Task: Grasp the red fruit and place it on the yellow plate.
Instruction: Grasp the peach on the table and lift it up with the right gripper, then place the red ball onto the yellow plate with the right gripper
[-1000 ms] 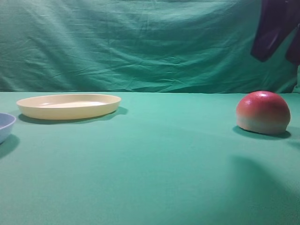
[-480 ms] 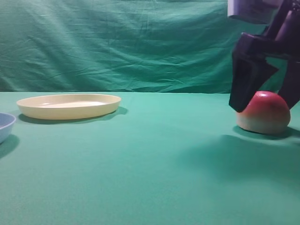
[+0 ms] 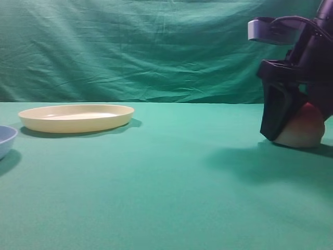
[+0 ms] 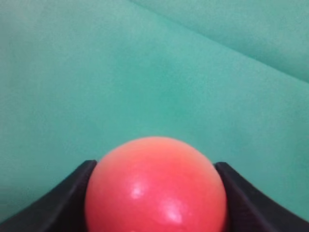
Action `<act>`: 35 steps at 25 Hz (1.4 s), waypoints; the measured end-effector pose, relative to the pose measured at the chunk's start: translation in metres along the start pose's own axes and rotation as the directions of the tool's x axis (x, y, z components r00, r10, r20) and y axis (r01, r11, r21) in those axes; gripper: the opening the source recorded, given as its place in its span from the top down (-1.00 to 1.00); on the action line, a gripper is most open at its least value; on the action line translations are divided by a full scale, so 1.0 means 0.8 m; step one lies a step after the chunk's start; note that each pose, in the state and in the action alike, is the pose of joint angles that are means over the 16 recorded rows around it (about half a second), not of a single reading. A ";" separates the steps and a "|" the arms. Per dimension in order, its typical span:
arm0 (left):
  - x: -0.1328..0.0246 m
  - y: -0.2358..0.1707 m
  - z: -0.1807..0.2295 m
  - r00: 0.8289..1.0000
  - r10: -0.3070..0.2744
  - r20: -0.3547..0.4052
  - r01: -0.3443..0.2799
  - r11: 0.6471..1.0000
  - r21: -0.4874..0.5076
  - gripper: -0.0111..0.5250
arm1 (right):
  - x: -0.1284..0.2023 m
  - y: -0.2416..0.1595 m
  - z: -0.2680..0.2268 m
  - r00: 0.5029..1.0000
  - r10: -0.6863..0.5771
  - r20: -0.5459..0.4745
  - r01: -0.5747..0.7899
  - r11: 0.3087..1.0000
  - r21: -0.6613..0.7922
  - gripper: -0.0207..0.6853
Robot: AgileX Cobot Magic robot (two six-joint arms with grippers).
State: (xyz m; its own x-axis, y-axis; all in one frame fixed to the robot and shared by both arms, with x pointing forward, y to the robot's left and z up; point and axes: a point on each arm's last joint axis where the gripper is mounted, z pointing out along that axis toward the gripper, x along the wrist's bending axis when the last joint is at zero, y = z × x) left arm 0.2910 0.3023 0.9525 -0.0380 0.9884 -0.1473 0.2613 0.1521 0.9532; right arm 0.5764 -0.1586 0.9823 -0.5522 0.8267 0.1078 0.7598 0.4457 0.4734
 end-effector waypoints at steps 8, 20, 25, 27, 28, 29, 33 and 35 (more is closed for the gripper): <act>0.000 0.000 0.000 1.000 0.000 0.000 0.000 1.000 0.000 0.96 | 0.069 0.091 -0.027 0.982 -0.183 -0.049 0.171 0.966 -0.192 -0.06; 0.000 0.000 0.000 1.000 0.001 0.000 -0.001 1.000 0.000 0.96 | 0.175 0.152 0.055 0.918 -0.389 -0.078 0.347 0.882 -0.318 -0.06; 0.000 0.000 0.000 1.000 0.001 0.000 -0.001 1.000 0.000 0.96 | 0.187 0.152 0.105 0.909 -0.408 -0.082 0.367 0.879 -0.305 -0.13; 0.000 0.000 0.000 1.000 0.001 -0.001 -0.001 1.000 0.000 0.96 | 0.188 0.150 0.121 0.908 -0.410 -0.084 0.370 0.881 -0.295 -0.20; 0.000 0.000 0.000 1.000 0.002 -0.001 -0.002 1.000 0.000 0.96 | 0.188 0.148 0.128 0.908 -0.410 -0.085 0.371 0.882 -0.289 -0.25; 0.000 0.000 0.000 1.000 0.002 -0.001 -0.002 1.000 0.000 0.96 | 0.188 0.147 0.133 0.908 -0.410 -0.087 0.372 0.884 -0.284 -0.30; 0.000 0.000 0.000 1.000 0.002 -0.001 -0.002 1.000 0.000 0.96 | 0.188 0.145 0.145 0.906 -0.414 -0.090 0.378 0.886 -0.270 -0.50; 0.000 0.000 0.000 1.000 0.003 -0.001 -0.003 1.000 0.000 0.96 | 0.189 0.147 0.141 0.903 -0.421 -0.086 0.385 0.882 -0.272 -0.61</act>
State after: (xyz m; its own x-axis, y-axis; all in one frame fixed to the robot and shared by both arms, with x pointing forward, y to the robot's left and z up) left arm 0.2910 0.3024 0.9525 -0.0382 0.9887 -0.1446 0.2612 0.1496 0.9536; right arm 0.6210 0.0576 0.9553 -0.8481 0.5292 -0.0267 0.3638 0.6183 0.6967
